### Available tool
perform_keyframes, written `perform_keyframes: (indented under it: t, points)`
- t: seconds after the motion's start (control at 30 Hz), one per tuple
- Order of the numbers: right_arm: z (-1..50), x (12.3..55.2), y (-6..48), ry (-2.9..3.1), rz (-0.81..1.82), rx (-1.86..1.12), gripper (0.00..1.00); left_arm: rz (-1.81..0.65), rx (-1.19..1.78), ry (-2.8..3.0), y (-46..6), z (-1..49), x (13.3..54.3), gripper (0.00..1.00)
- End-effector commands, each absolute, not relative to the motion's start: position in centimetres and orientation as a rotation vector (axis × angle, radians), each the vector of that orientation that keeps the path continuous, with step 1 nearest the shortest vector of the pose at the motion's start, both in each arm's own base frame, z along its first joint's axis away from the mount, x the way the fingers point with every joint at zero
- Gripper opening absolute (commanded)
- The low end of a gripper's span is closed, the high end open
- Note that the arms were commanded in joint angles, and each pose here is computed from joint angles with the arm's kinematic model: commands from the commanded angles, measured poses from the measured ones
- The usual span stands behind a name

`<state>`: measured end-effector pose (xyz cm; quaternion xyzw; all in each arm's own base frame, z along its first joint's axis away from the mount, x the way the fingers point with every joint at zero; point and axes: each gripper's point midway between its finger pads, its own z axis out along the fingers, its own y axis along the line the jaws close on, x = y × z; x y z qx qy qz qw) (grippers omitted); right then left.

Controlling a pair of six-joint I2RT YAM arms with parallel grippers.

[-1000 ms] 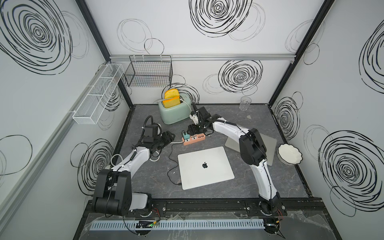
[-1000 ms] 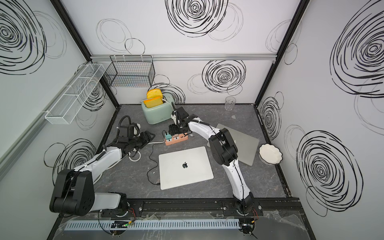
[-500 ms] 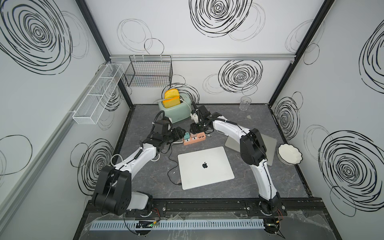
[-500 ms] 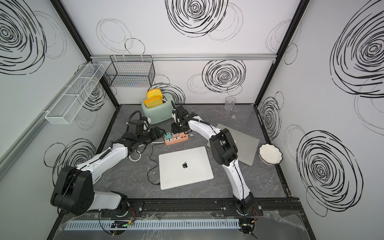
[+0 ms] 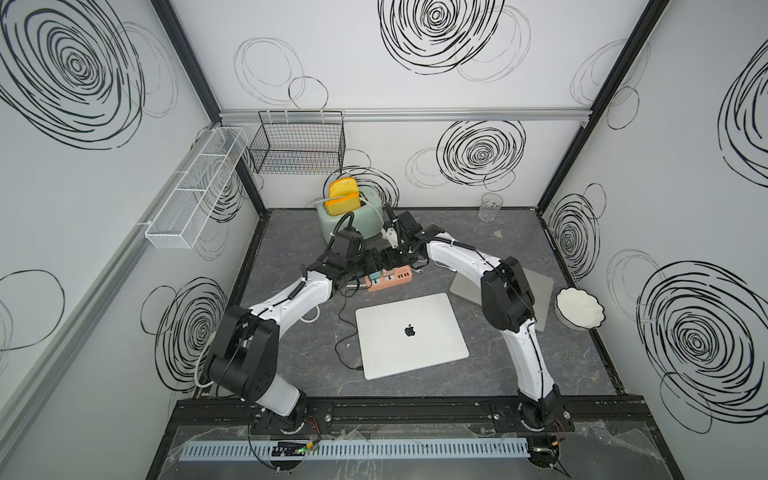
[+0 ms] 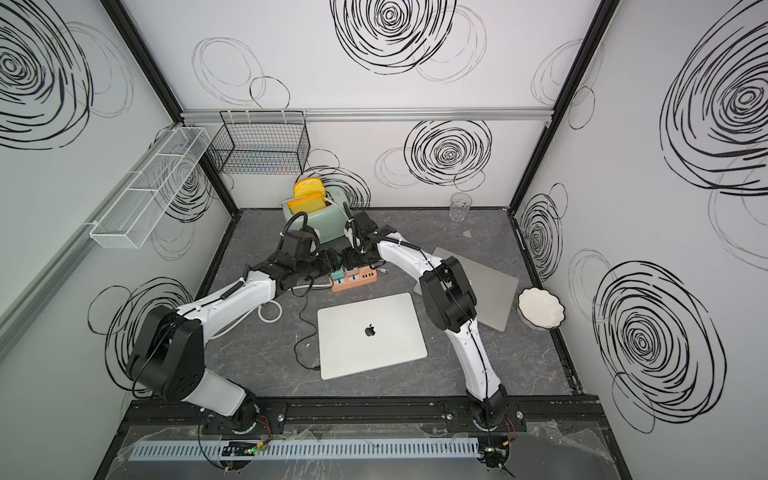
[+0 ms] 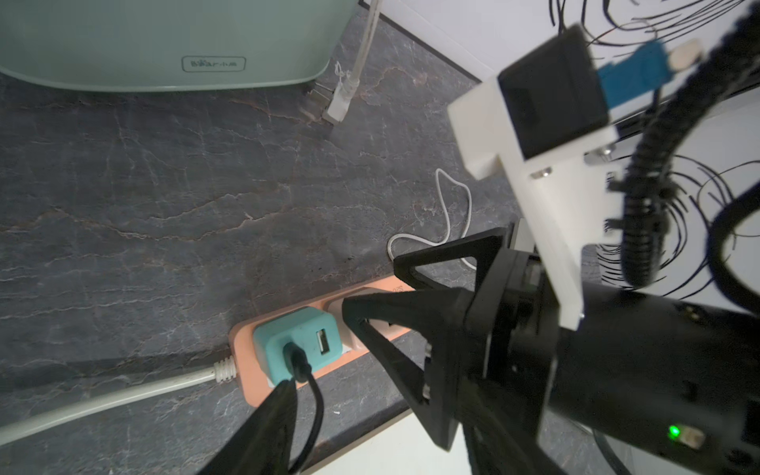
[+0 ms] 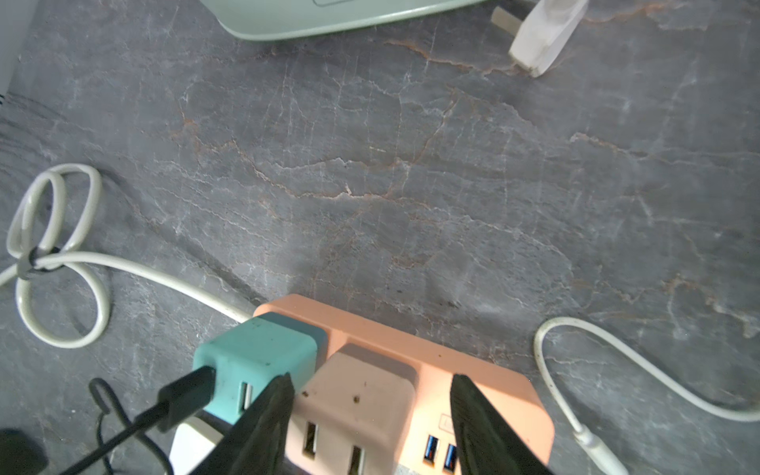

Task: Unplug the laptop charger
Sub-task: Remove the plug from the socket.

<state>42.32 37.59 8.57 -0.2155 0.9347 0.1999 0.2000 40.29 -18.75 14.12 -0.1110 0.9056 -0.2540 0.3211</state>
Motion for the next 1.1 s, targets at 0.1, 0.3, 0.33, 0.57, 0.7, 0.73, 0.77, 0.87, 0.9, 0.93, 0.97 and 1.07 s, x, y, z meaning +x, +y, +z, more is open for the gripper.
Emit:
perform_keyframes:
  t: [0.1, 0.3, 0.33, 0.57, 0.7, 0.73, 0.77, 0.87, 0.9, 0.93, 0.97, 1.07]
  points:
    - [8.6, 40.3, 36.6, 2.663, 0.551, -0.625, 0.67, -0.441, -0.295, 2.468, -17.8, 10.4, 40.6, 0.66]
    - [8.4, 40.3, 36.3, 2.666, 0.536, -0.629, 0.65, -0.361, -0.275, 2.491, -17.9, 9.6, 40.6, 0.65]
    - [8.4, 40.3, 36.2, 2.666, 0.535, -0.629, 0.64, -0.352, -0.275, 2.491, -17.8, 9.6, 40.6, 0.64]
    - [8.6, 40.3, 36.1, 2.660, 0.530, -0.637, 0.52, -0.368, -0.294, 2.490, -17.9, 9.2, 40.4, 0.61]
    - [8.4, 40.0, 35.8, 2.667, 0.523, -0.637, 0.40, -0.359, -0.308, 2.475, -17.7, 9.3, 40.7, 0.60]
    - [8.4, 40.0, 35.8, 2.670, 0.523, -0.637, 0.39, -0.357, -0.308, 2.474, -17.8, 9.2, 40.7, 0.60]
    - [8.4, 39.9, 35.7, 2.671, 0.523, -0.638, 0.37, -0.356, -0.309, 2.473, -17.8, 9.1, 40.8, 0.60]
    - [8.2, 39.8, 35.7, 2.677, 0.522, -0.639, 0.36, -0.340, -0.303, 2.483, -17.8, 8.5, 40.9, 0.60]
    - [8.2, 39.8, 35.7, 2.676, 0.522, -0.640, 0.36, -0.333, -0.301, 2.486, -17.9, 8.2, 40.9, 0.59]
    - [8.2, 39.8, 35.6, 2.678, 0.521, -0.641, 0.35, -0.329, -0.302, 2.487, -17.8, 8.0, 40.8, 0.59]
    - [8.1, 39.7, 35.6, 2.682, 0.519, -0.641, 0.35, -0.323, -0.303, 2.491, -17.8, 7.8, 40.7, 0.58]
    - [8.0, 39.7, 35.7, 2.683, 0.523, -0.642, 0.34, -0.309, -0.303, 2.502, -17.7, 7.1, 40.4, 0.57]
